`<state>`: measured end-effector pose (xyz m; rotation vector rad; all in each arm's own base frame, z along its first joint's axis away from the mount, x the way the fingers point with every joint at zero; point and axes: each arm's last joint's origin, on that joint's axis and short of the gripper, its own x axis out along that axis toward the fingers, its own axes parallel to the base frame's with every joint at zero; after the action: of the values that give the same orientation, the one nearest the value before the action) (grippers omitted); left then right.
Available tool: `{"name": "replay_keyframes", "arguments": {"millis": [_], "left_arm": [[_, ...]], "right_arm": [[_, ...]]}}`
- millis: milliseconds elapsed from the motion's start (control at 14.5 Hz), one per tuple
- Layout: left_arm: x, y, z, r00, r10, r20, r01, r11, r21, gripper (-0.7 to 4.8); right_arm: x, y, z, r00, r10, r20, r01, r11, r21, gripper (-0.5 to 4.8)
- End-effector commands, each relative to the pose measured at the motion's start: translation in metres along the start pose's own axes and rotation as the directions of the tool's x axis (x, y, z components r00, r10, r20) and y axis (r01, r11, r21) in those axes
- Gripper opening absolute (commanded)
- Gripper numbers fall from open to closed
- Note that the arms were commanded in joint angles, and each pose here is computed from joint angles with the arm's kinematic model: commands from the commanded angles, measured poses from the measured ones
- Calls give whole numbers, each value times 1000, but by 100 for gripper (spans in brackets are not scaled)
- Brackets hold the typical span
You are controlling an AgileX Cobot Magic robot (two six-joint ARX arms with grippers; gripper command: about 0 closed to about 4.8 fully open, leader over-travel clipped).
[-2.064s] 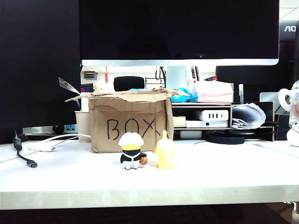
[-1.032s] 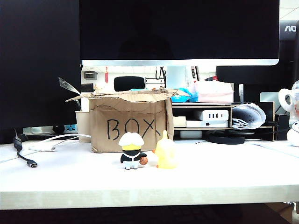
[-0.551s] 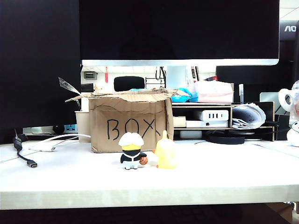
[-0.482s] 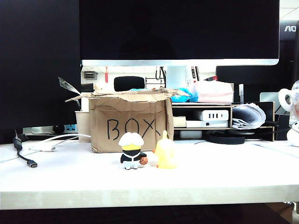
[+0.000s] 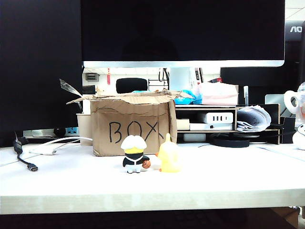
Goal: Put the doll that is least similar in size compared to the others into the paper box.
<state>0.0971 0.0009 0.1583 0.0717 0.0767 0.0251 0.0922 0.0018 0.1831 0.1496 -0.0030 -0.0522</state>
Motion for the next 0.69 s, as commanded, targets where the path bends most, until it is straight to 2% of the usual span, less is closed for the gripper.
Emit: {"name": "replay_keyframes", "arguments": {"millis": [69, 206, 275, 344, 413, 551, 688], "left_arm": [[0, 0, -1, 1000, -6, -10, 6, 1000, 1, -5], [0, 0, -1, 1000, -6, -9, 6, 1000, 1, -5], [0, 0, -1, 1000, -6, -10, 6, 1000, 1, -5], [0, 0, -1, 1000, -6, -9, 6, 1000, 1, -5], [0, 0, -1, 1000, -6, -9, 6, 1000, 1, -5], [0, 0, -1, 1000, -6, -9, 6, 1000, 1, -5], [0, 0, -1, 1000, -6, -9, 6, 1000, 1, -5]], "right_arm": [[-1, 2, 12, 993, 15, 114, -14, 1000, -11, 0], [-1, 2, 8, 996, 45, 72, -44, 999, -18, 0], [-1, 3, 7, 994, 89, 59, -88, 996, -21, 0], [-1, 7, 7, 978, 202, 42, -201, 979, -27, 0], [-1, 8, 7, 972, 234, 37, -233, 972, -29, 0], [-1, 7, 6, 973, 229, 36, -228, 973, -34, 0], [1, 5, 0, 984, 173, 41, -169, 982, -84, 0]]}}
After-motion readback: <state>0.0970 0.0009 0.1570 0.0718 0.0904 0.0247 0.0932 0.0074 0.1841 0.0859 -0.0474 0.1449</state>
